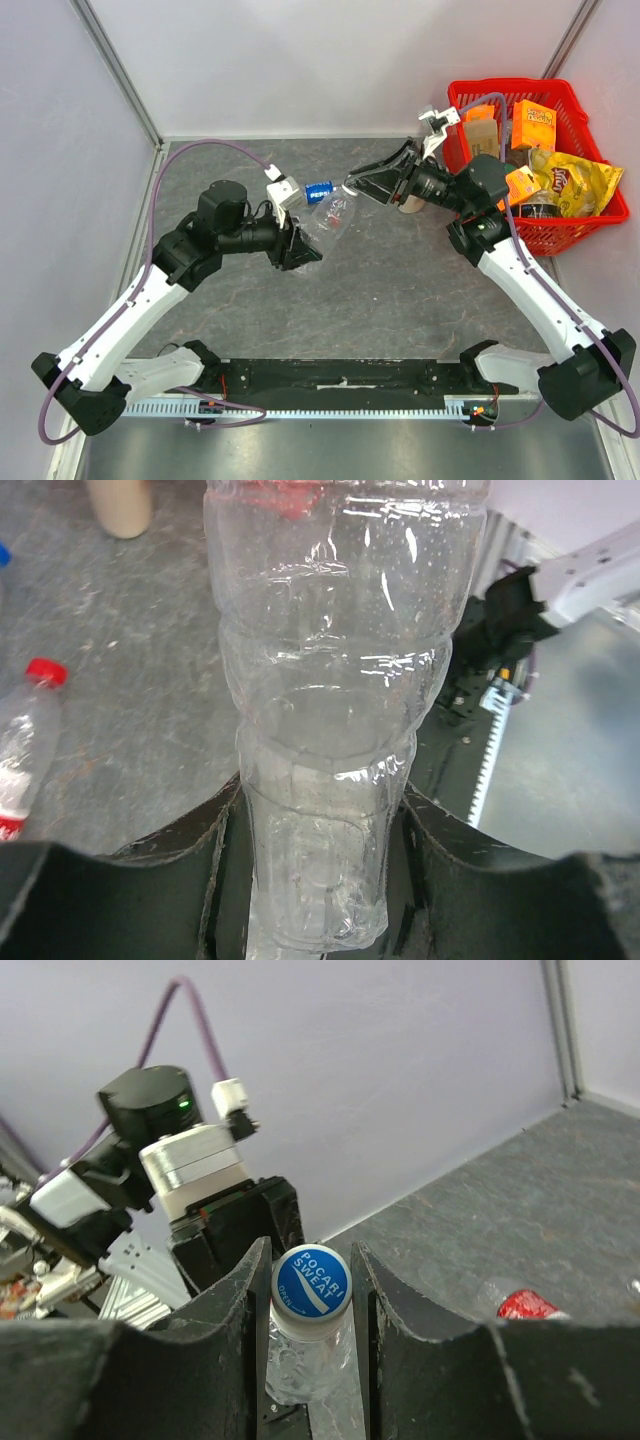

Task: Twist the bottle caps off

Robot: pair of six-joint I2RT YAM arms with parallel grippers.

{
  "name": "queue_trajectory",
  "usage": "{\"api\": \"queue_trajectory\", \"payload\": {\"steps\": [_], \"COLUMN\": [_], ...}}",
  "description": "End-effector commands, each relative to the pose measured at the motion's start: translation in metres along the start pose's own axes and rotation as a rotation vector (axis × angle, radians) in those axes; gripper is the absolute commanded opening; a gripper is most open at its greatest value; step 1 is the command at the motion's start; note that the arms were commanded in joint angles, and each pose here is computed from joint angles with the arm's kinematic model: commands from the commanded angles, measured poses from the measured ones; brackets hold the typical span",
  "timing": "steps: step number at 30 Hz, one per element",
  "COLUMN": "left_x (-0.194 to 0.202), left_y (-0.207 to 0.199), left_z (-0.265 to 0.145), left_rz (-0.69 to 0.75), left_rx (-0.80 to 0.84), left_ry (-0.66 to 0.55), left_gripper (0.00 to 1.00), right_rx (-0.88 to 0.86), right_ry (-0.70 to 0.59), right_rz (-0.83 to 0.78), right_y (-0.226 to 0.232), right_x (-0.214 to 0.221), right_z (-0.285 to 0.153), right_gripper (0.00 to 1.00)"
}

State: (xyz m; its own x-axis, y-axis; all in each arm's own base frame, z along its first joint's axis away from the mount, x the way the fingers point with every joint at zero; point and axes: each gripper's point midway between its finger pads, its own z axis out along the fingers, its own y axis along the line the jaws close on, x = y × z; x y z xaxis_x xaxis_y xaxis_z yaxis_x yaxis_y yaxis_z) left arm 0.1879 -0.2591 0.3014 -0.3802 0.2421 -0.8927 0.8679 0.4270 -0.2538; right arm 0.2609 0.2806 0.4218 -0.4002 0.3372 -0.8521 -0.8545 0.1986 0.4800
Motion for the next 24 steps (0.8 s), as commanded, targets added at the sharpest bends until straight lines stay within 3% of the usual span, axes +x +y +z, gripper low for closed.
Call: {"api": "queue_trajectory", "payload": {"steps": [1,15,22,24], "left_x": [-0.038,-0.041,-0.034,-0.032], "left_y": [-0.055,-0.117,-0.114,-0.109], "left_z": [-0.008,-0.03,-0.022,-0.017], "left_rz": [0.085,0.084,0.047,0.037], "left_rx": [0.294,0.768,0.787,0.756], "left_ry": [-0.142,-0.115,-0.085,-0.079], "left_gripper": [0.17,0.14,0.14,0.14], "right_rx": [-0.197,-0.421,-0.408,-0.39], "right_ry": [0.059,0.11,0.11,0.105], "right_rz": [-0.122,-0.32,-0.315,-0.31], "right_y": [0.043,0.094,0.092,0.088], "right_x": [0.003,0.006,0.006,0.005], "right_z": [-0.007,-0.03,-0.029,-0.027], "right_gripper": [0.0,0.0,0.02,0.09]}}
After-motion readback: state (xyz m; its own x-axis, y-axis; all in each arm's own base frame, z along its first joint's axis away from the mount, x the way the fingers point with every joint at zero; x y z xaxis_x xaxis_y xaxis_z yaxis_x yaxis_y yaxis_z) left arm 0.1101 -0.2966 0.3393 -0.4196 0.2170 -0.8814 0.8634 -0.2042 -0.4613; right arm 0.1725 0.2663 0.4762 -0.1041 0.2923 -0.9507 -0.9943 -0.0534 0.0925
